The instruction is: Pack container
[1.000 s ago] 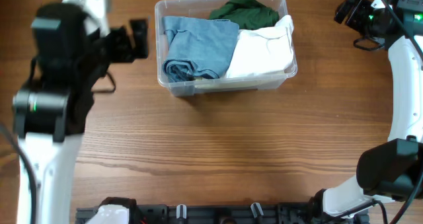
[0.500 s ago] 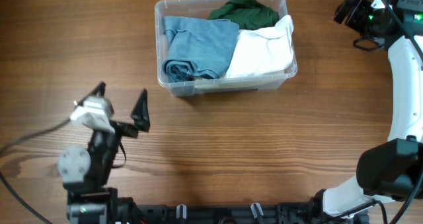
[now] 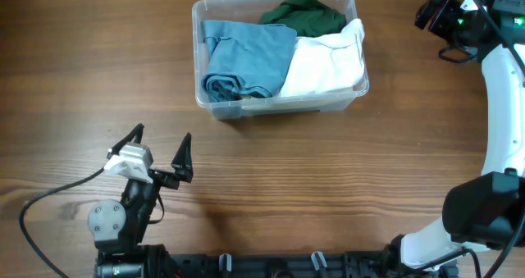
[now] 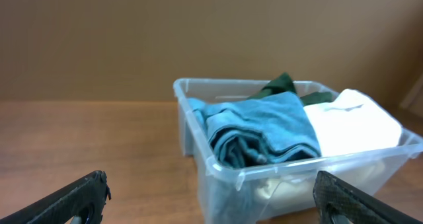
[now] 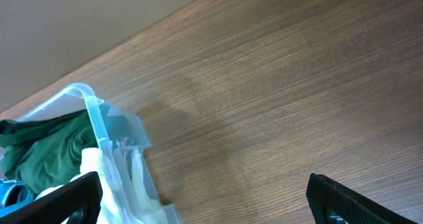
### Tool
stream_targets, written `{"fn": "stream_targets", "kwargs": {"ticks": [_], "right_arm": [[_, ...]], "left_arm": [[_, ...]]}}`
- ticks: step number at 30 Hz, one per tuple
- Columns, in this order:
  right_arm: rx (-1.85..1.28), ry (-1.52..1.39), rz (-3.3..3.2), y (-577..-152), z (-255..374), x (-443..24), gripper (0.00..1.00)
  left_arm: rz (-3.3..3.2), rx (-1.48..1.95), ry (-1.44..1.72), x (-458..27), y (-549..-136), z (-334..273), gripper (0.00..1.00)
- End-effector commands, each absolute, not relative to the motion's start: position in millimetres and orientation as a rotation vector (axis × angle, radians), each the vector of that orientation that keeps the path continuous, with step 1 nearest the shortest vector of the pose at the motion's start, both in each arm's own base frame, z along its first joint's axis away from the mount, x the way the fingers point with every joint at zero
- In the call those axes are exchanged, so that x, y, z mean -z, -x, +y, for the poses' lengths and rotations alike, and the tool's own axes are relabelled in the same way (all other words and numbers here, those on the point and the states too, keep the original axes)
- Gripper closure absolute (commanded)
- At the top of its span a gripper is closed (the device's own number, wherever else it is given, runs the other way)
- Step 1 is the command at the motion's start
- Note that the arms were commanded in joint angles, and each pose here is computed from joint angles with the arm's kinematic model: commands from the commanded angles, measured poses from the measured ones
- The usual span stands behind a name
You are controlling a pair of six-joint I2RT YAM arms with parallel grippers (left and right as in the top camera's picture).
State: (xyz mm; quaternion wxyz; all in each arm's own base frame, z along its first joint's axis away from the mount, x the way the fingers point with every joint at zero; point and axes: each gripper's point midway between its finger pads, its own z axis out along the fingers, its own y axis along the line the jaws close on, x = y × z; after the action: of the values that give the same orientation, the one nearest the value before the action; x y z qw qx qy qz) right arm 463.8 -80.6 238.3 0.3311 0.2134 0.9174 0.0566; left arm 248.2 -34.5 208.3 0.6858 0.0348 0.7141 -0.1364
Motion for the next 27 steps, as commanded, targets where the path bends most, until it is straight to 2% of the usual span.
{"fn": "stream_targets", "kwargs": {"ticks": [1, 7, 18, 27], "right_arm": [[-0.143, -0.571, 2.413, -465, -81, -231, 0.0], [-0.143, -0.572, 2.413, -465, -81, -231, 0.0], [-0.143, -0.571, 2.413, -465, -81, -231, 0.0], [-0.143, -0.572, 2.413, -465, -81, -231, 0.0]], "left_arm": [[1.591, 0.221, -0.002, -203, -247, -17, 0.0], [1.61, 0.169, 0.171, -194, -244, 6, 0.0], [1.619, 0.146, 0.194, -161, -246, 11, 0.0], [1.629, 0.102, 0.226, -157, -245, 19, 0.0]]}}
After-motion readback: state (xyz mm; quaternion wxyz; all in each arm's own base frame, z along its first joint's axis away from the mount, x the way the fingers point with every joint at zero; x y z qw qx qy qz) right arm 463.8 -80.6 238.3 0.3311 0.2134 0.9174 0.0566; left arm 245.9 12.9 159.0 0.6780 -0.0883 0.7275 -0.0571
